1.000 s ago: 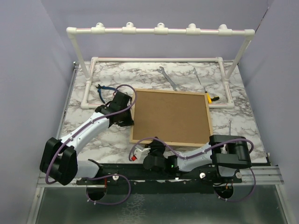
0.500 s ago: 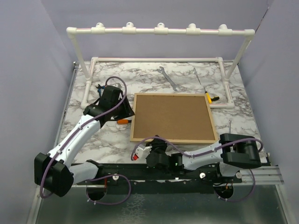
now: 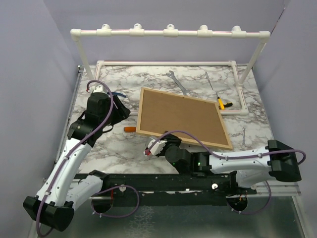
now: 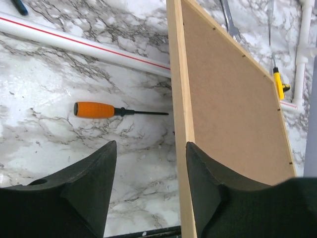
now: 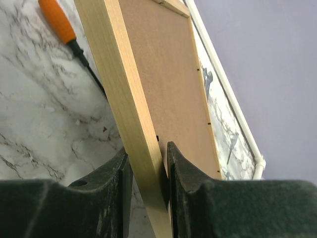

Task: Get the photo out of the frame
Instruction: Turn over the photo frame at the center of the board.

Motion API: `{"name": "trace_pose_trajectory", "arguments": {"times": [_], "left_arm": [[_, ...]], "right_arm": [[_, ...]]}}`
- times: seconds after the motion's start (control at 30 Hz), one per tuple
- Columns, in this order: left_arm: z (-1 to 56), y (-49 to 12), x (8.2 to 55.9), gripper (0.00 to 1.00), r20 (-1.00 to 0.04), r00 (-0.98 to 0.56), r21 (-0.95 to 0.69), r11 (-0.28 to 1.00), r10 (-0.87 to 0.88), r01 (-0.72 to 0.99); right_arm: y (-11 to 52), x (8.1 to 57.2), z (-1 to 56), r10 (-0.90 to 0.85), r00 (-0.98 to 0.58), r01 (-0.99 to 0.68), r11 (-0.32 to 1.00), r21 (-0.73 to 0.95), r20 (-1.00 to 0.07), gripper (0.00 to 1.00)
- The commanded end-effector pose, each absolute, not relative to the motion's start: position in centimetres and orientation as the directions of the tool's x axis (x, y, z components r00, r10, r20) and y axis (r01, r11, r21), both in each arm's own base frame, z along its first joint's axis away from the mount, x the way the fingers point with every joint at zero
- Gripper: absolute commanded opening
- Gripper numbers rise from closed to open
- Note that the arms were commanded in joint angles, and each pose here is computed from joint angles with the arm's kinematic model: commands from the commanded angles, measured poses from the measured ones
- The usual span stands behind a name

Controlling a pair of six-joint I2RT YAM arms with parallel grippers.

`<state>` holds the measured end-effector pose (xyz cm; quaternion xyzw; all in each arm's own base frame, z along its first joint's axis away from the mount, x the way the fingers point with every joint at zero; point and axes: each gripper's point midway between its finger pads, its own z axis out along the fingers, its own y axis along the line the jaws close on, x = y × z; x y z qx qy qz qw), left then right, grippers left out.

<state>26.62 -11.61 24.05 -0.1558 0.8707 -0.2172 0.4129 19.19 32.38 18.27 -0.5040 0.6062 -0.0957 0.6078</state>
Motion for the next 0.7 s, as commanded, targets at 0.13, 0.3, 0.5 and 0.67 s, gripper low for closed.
{"name": "trace_pose_trajectory", "arguments": {"times": [0.13, 0.3, 0.5, 0.67], "left_arm": [[24.3, -8.0, 25.8, 0.61, -0.688, -0.475, -0.498, 0.833, -0.550, -0.242], [24.4, -5.7, 24.6, 0.61, -0.707, -0.370, -0.517, 0.798, -0.602, -0.310], [25.7, -3.3, 22.8, 0.76, -0.727, -0.231, -0.563, 0.754, -0.647, -0.339], [25.1, -2.8, 22.4, 0.78, -0.729, -0.214, -0.563, 0.747, -0.650, -0.353]], "right_arm": [[35.0, 17.8, 25.9, -0.459, 0.221, -0.603, 0.629, -0.490, -0.861, 0.01], [35.9, 17.3, 27.3, -0.433, 0.211, -0.642, 0.615, -0.459, -0.876, 0.01], [36.5, 16.7, 28.4, -0.403, 0.193, -0.677, 0.605, -0.418, -0.895, 0.01], [36.4, 15.7, 28.3, -0.416, 0.142, -0.734, 0.565, -0.377, -0.898, 0.01]]}}
